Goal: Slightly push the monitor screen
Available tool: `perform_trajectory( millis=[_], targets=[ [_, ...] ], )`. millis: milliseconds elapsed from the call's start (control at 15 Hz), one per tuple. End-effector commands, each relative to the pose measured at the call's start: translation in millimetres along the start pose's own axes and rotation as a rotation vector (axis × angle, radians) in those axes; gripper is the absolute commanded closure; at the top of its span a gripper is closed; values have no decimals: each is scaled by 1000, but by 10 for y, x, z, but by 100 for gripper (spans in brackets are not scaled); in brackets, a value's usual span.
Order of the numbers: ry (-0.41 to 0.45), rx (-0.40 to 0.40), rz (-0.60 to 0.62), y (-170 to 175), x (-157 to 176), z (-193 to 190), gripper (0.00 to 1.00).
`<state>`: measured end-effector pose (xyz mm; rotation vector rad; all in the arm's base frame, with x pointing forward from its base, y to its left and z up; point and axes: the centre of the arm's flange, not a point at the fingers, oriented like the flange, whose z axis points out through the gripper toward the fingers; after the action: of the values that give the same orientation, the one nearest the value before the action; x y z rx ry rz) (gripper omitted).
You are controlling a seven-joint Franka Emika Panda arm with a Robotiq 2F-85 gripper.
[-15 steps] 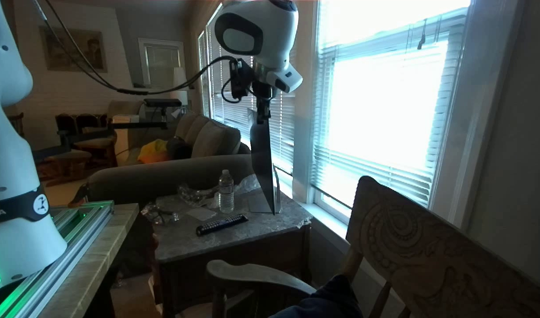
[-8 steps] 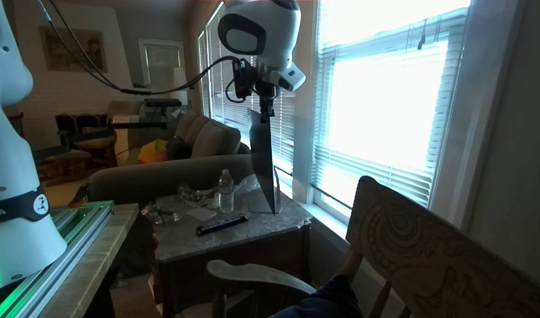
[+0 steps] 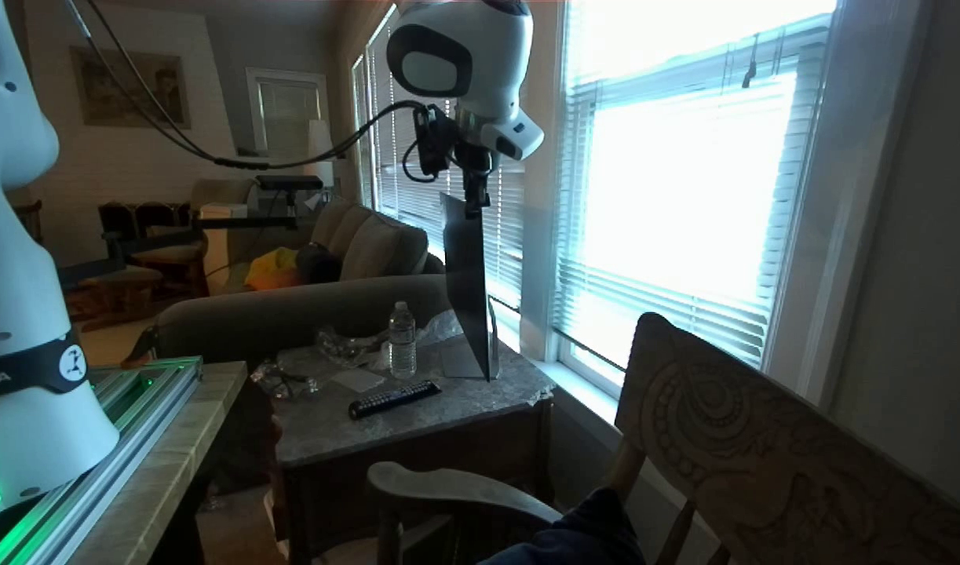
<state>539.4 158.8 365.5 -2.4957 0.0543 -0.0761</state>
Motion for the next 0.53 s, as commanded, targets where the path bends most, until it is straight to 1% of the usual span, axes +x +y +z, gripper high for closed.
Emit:
perform_trajectory(
  millis=[0, 467],
  targets=[
    [33, -44, -52, -73, 97, 55, 100],
    [52, -129, -149, -187, 100, 59, 100]
  ],
)
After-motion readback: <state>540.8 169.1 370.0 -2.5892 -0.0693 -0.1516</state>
